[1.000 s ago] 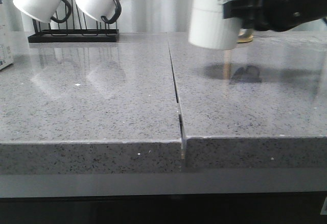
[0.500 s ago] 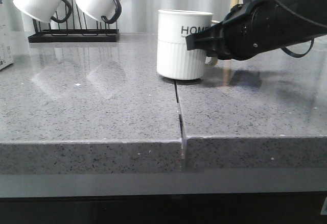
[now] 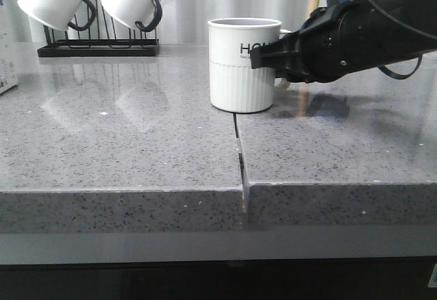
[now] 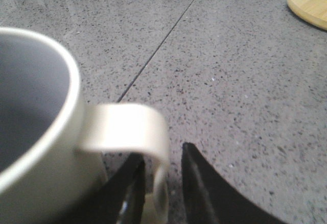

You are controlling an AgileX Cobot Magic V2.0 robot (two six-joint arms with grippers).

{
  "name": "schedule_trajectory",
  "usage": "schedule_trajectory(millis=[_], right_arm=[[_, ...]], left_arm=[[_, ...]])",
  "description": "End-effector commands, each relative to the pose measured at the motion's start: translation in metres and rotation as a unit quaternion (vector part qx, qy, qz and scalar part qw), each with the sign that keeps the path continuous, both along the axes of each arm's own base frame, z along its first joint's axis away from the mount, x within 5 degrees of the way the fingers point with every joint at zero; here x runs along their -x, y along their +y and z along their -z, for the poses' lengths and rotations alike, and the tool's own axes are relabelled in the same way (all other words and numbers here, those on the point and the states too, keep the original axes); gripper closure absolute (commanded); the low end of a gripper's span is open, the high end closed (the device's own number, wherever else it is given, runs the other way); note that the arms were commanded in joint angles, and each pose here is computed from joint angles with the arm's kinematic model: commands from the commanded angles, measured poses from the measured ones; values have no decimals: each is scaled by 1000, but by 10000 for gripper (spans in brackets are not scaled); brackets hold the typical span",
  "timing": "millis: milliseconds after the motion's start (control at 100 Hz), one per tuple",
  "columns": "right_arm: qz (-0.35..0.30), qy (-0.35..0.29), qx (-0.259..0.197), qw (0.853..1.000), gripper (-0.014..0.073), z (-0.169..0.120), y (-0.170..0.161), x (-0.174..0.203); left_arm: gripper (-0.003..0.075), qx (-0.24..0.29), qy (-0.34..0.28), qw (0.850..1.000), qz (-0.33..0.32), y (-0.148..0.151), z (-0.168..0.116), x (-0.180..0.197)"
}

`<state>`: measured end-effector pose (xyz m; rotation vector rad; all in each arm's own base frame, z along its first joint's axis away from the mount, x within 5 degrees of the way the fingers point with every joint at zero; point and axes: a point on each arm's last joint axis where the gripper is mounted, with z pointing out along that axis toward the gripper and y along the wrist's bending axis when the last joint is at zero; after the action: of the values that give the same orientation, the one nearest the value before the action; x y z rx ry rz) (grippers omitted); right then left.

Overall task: Place milk next to cup
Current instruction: 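Carry the mug toward the table center and set it down, release, then reach the left gripper to the milk carton and grasp it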

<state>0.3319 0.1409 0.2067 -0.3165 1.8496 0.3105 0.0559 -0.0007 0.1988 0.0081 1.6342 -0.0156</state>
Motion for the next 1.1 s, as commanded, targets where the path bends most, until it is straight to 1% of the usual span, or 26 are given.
schedule_trajectory(millis=[0,110,250,320,490,610,700,840,930,1090], right_arm=[[-1,-70,-27,997,379,-33,-2,7],[-1,-75,-28,997,379,-41,-9,22],[-2,-65,-23,998,390,-48,-20,49],[-2,-60,-21,998,435,-51,-28,66],[-2,-61,-22,998,592,-62,-47,111],[-3,-77,-30,997,649,-74,-60,142],[-4,-89,-35,995,654,-85,-70,166],[-5,-77,-31,997,654,-96,-84,199],[-7,-66,-26,997,654,-98,-93,220],[-8,-77,-31,996,654,-103,-108,257]], left_arm=[[741,9,-32,999,1,0,6,0],[741,9,-32,999,1,0,6,0],[741,9,-32,999,1,0,6,0],[741,9,-32,999,1,0,6,0],[741,9,-32,999,1,0,6,0],[741,9,-32,999,1,0,6,0],[741,9,-32,999,1,0,6,0],[741,9,-32,999,1,0,6,0],[741,9,-32,999,1,0,6,0],[741,9,-32,999,1,0,6,0]])
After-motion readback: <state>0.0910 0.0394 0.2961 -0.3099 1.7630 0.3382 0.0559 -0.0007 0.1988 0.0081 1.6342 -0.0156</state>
